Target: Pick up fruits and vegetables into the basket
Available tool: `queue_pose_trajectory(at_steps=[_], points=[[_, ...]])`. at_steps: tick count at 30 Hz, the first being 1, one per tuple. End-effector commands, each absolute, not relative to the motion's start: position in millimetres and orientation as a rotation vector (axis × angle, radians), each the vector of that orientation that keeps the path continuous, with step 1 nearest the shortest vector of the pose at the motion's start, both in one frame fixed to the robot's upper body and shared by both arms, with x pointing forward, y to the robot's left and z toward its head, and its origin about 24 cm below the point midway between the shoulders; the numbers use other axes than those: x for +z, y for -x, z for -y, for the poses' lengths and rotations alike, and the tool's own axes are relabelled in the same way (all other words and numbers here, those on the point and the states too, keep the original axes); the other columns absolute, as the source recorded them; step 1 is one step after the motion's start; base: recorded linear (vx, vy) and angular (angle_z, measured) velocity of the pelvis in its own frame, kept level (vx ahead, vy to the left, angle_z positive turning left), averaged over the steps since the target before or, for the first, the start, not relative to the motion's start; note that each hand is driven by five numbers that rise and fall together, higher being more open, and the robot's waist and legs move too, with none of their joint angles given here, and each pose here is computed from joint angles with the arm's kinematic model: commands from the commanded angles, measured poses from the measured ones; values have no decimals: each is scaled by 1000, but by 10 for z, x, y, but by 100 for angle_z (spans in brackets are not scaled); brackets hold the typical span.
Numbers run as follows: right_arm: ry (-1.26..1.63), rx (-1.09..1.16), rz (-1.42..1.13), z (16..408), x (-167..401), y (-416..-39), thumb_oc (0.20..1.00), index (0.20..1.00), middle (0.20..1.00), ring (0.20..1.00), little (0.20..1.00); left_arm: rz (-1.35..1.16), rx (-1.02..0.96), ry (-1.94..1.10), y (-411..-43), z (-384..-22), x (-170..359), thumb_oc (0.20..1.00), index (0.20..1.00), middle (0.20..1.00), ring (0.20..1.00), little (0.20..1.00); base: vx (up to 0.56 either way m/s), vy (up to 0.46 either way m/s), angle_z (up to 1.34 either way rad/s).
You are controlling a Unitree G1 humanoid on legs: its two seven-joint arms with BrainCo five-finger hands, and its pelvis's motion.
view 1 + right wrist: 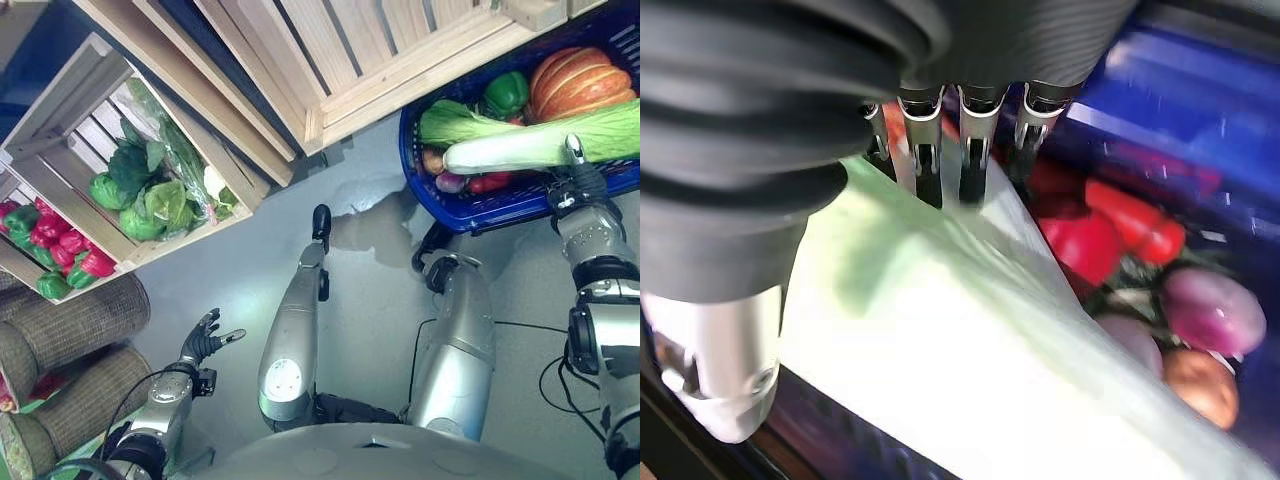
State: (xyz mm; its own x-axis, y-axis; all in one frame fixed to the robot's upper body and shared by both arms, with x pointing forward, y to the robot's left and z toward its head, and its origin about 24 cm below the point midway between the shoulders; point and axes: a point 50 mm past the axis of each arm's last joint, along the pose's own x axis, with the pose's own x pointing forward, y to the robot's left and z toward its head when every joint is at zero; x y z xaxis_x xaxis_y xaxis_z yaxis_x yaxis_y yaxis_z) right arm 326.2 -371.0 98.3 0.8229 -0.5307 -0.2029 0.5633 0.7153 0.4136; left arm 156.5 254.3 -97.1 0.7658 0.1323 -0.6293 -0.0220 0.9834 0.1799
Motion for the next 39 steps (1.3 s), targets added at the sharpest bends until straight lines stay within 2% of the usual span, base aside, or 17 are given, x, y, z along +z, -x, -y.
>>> queue_pose_trajectory(at_steps=[1, 13, 23, 31, 39], points=[[-441, -739, 31, 3975, 1070, -3055, 1000, 1000, 1000, 1000, 1000, -768, 90, -156, -1432, -2458, -1109, 1000, 1000, 1000, 1000, 1000, 18, 101, 0], [-297, -779, 181, 3670, 776, -2733, 1000, 1000, 1000, 1000, 1000, -841, 248, -104, -1395, -2613, -1204, 1000, 1000, 1000, 1000, 1000, 31, 118, -6], [1, -534, 249, 3214, 666, -2346, 1000, 1000, 1000, 1000, 1000, -910, 369, -70, -957, -2721, -1331, 1000, 1000, 1000, 1000, 1000, 156, 21, -10], [115, -275, -57, 2795, 50, -2103, 1000, 1000, 1000, 1000, 1000, -926, 321, 22, -780, -2581, -1410, 1000, 1000, 1000, 1000, 1000, 119, 19, -11], [67, -67, -430, 2463, -611, -1855, 1000, 1000, 1000, 1000, 1000, -917, 198, 27, -943, -2491, -1409, 1000, 1000, 1000, 1000, 1000, -16, 23, -5]])
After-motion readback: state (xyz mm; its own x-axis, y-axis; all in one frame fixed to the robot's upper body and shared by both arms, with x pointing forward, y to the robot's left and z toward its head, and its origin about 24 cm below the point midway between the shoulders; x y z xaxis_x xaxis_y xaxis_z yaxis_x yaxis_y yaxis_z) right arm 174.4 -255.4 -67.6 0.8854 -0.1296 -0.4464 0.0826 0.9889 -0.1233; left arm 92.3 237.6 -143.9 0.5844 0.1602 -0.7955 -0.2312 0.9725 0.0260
